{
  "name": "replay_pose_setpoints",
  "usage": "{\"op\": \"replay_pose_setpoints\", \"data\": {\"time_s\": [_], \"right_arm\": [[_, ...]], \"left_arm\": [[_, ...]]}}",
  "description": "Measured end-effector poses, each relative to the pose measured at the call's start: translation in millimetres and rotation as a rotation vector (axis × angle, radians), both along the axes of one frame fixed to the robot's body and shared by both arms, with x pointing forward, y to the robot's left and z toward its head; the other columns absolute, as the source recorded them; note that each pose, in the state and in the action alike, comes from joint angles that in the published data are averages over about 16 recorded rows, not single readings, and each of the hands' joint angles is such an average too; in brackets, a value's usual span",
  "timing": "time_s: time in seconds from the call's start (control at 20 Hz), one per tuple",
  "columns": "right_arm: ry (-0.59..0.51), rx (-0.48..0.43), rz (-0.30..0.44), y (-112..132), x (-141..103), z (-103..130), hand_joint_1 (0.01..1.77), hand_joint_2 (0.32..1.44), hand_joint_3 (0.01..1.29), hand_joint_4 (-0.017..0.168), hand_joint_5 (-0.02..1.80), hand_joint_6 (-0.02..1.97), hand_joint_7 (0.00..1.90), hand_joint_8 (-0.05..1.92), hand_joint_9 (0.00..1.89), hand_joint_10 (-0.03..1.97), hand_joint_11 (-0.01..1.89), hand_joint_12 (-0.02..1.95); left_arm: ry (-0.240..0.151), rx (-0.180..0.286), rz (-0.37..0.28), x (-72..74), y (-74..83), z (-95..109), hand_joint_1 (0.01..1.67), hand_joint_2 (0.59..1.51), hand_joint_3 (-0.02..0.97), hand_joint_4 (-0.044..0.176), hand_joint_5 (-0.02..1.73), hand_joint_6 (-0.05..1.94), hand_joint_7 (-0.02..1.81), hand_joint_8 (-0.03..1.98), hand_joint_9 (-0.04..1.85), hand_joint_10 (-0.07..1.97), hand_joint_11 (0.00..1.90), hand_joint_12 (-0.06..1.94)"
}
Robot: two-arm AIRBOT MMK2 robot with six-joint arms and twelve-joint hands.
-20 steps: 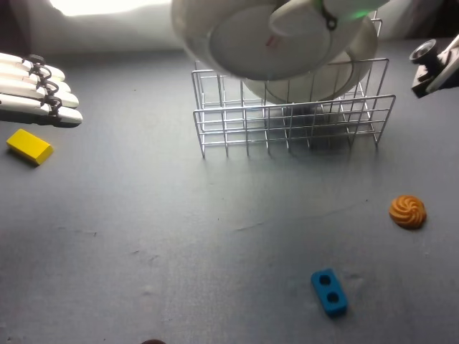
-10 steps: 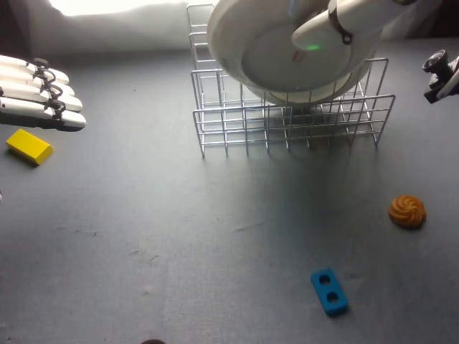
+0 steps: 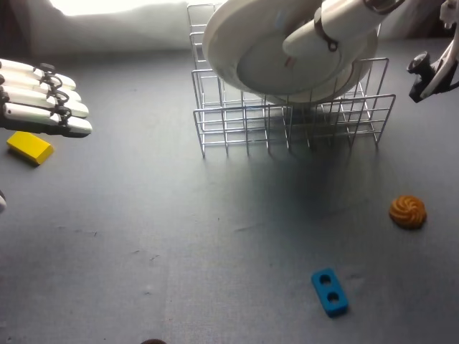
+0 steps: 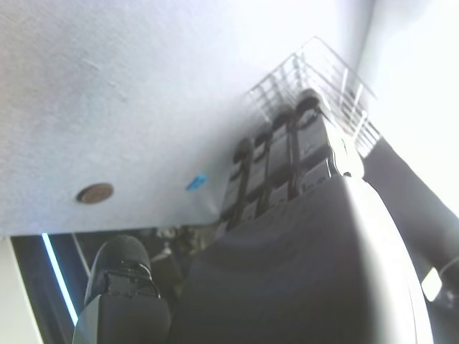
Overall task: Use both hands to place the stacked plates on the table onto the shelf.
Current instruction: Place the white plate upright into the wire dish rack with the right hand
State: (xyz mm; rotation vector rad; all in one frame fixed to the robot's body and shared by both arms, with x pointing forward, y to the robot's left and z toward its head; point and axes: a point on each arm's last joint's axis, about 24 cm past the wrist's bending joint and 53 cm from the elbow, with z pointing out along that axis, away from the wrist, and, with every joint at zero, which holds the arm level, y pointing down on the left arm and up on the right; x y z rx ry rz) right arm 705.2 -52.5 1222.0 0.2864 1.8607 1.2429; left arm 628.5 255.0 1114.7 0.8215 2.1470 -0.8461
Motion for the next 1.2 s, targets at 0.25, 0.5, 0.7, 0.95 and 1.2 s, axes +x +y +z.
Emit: {"op": "replay_pose_setpoints", "data": {"time_s": [0.25, 0.5, 0.7, 0.95, 1.2], "right_arm": [[0.002, -0.016, 0.005, 5, 2, -13, 1.22, 0.99, 0.01, -0.008, 0.98, 0.79, 1.09, 0.93, 1.09, 0.85, 0.88, 1.32], [0.006, -0.024, 0.008, 8, 3, -25, 1.22, 1.0, 0.01, -0.008, 0.97, 0.81, 1.09, 0.94, 1.09, 0.82, 0.88, 1.3], [0.005, -0.024, 0.011, 11, 3, -32, 1.23, 1.01, 0.01, -0.009, 0.97, 0.82, 1.09, 0.96, 1.08, 0.81, 0.87, 1.3], [0.005, -0.023, 0.012, 14, 3, -39, 1.23, 1.02, 0.01, -0.009, 0.96, 0.84, 1.08, 0.95, 1.08, 0.78, 0.87, 1.27], [0.004, -0.023, 0.01, 14, 4, -45, 1.19, 1.05, 0.01, -0.009, 0.93, 0.81, 1.08, 0.71, 1.09, 0.64, 0.86, 1.2]], "left_arm": [[0.002, 0.001, -0.009, -2.2, -2.7, -1, 0.02, 1.093, 0.021, 0.0, 0.02, 0.02, 0.02, -0.01, 0.02, 0.01, 0.02, -0.01], [0.003, 0.003, -0.015, -3.5, -4.1, -2, 0.02, 1.094, 0.021, 0.001, 0.02, 0.02, 0.02, -0.01, 0.02, 0.01, 0.02, -0.01], [0.003, 0.003, -0.017, -4.0, -4.7, -2, 0.02, 1.093, 0.021, 0.001, 0.02, 0.02, 0.02, -0.01, 0.02, 0.01, 0.02, -0.01], [0.003, 0.003, -0.02, -4.7, -5.5, -2, 0.02, 1.093, 0.02, 0.001, 0.02, 0.02, 0.02, -0.01, 0.02, 0.01, 0.02, -0.01], [0.004, 0.003, -0.021, -5.1, -6.0, -2, 0.02, 1.093, 0.021, 0.001, 0.02, 0.02, 0.02, -0.01, 0.02, 0.01, 0.02, -0.01]]}}
